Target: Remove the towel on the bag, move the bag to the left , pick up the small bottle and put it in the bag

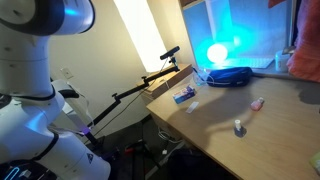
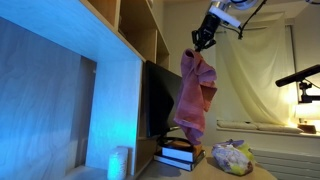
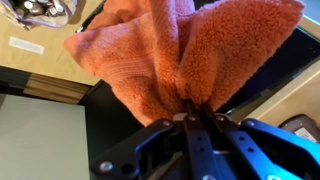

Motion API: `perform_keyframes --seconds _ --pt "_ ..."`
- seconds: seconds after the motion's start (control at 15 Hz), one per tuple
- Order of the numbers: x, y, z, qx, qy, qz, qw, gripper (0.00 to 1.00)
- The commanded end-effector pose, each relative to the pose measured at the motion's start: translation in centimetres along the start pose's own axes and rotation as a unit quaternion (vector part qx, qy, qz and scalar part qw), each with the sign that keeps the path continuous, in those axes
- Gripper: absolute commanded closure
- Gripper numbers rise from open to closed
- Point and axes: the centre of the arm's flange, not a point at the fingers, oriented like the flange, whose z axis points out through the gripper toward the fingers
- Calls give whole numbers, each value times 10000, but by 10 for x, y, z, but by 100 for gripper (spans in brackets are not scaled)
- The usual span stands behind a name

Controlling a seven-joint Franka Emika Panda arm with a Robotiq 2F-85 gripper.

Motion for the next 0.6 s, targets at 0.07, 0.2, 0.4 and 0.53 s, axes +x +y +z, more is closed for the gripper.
perform_keyframes --seconds 0.07,0.2,0.4,0.53 --pt "10 -38 -9 219 512 46 9984 98" --pt "9 -49 -2 243 496 75 9984 98" --pt "-13 -35 5 226 260 -29 9994 92" --pt "-14 -35 10 210 236 -33 9995 92"
